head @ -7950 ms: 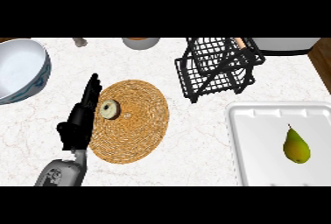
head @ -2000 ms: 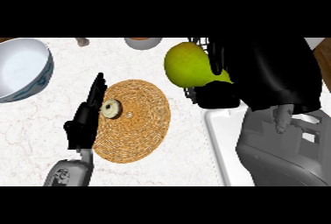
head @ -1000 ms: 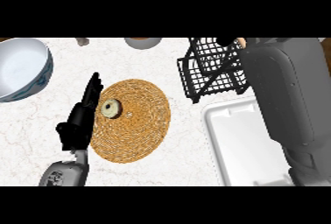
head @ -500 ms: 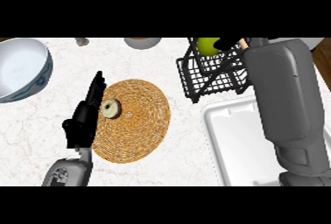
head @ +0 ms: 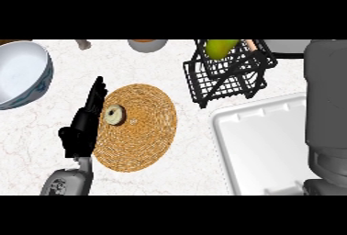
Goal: Pick the pear from the tray and place it in the tiered basket
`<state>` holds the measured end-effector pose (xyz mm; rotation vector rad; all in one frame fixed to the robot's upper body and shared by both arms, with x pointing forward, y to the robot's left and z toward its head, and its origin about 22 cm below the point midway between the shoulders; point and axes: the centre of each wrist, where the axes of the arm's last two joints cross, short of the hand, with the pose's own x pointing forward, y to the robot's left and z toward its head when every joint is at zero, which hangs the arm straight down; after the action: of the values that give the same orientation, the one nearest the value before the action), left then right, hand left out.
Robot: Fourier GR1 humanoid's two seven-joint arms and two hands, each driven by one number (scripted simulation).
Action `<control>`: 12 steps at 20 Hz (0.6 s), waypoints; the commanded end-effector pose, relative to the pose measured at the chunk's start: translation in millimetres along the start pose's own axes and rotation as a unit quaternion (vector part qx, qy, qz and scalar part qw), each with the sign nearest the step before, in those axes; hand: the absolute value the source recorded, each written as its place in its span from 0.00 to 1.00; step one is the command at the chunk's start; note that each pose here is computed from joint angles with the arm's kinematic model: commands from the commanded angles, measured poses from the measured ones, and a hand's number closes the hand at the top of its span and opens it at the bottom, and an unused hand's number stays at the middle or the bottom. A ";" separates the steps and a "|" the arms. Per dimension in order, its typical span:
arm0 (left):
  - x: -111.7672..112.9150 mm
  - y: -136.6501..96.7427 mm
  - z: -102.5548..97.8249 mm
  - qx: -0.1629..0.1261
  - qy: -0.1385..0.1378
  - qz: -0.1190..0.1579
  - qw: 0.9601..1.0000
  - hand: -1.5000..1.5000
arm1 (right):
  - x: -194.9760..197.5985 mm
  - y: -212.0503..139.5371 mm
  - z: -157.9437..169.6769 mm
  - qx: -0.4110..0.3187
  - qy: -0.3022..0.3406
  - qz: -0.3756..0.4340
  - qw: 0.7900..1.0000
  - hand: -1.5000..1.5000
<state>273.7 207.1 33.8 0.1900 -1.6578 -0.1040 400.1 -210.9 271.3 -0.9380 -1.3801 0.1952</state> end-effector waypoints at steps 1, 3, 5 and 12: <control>1.3 1.2 3.6 0.014 0.003 -0.004 1.000 0.50 | -39.1 -41.3 -5.0 -0.039 0.044 -0.059 0.997 0.00; 0.5 10.7 2.3 0.014 0.008 -0.004 1.000 0.50 | -54.7 -74.0 -4.3 -0.055 0.063 -0.087 0.993 0.00; -8.4 -3.3 10.2 0.012 0.008 -0.001 1.000 0.50 | -86.9 -91.6 2.5 -0.060 0.072 -0.102 0.990 0.00; -4.8 12.9 2.1 0.012 0.001 -0.002 1.000 0.50 | -189.3 -164.8 50.4 -0.054 0.052 -0.127 0.989 0.00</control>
<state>267.5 216.6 30.3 0.2241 -1.6477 -0.0796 295.0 -374.1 246.3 -0.8339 -1.3782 -0.1129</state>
